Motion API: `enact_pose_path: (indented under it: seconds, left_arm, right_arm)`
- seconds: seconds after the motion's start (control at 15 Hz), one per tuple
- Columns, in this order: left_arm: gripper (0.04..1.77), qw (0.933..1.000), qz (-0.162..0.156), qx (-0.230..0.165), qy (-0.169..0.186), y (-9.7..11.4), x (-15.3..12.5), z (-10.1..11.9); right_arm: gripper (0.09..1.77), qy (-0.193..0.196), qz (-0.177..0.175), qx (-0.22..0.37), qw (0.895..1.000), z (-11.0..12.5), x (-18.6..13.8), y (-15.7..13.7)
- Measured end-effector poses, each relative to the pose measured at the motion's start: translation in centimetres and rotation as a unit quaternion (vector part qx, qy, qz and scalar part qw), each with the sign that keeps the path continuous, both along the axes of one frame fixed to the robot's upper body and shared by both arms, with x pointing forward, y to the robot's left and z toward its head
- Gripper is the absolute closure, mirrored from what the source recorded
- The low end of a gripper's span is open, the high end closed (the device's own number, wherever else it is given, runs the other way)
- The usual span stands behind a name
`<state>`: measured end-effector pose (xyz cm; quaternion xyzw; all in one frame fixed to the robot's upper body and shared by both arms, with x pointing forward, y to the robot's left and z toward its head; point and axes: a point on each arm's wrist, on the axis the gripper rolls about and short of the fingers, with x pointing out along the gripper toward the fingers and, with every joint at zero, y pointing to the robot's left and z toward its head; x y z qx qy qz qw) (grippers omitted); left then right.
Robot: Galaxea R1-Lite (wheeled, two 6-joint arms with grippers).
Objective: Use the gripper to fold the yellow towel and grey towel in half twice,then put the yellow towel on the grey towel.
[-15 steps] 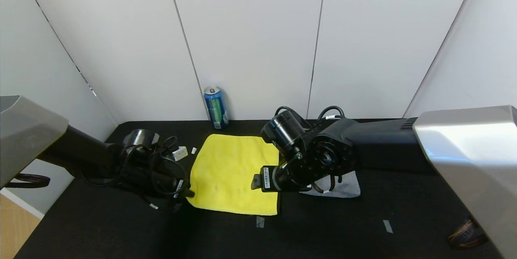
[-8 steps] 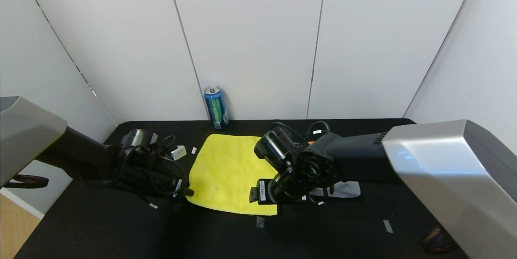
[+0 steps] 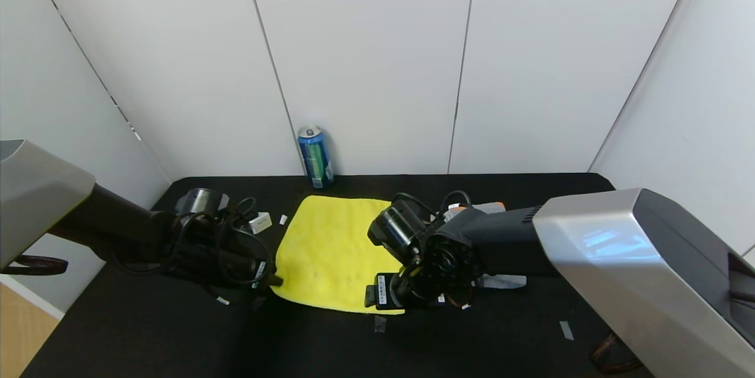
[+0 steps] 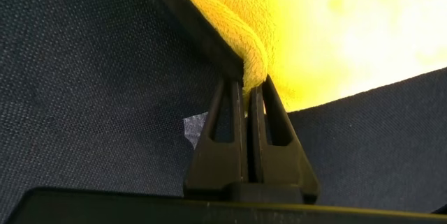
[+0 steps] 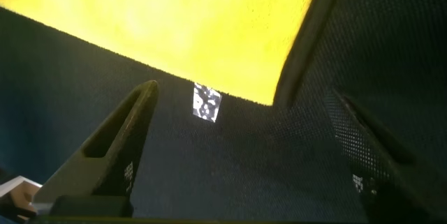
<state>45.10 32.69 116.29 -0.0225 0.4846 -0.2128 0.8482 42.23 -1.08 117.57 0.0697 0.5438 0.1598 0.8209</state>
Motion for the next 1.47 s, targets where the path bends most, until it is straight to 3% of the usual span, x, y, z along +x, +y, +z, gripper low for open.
enact_pose_path:
  seconds: [1.4, 1.47]
  left_arm:
    - [1.68, 1.0, -0.001, 0.0, -0.003, -0.1, -0.1, 0.2]
    - [1.68, 1.0, -0.001, 0.0, -0.003, -0.1, -0.1, 0.2]
  right_arm:
    - [0.15, -0.004, 0.01, 0.005, 1.0, -0.8, 0.1, 1.5]
    - [0.29, -0.003, 0.011, 0.005, 1.0, -0.8, 0.1, 1.5]
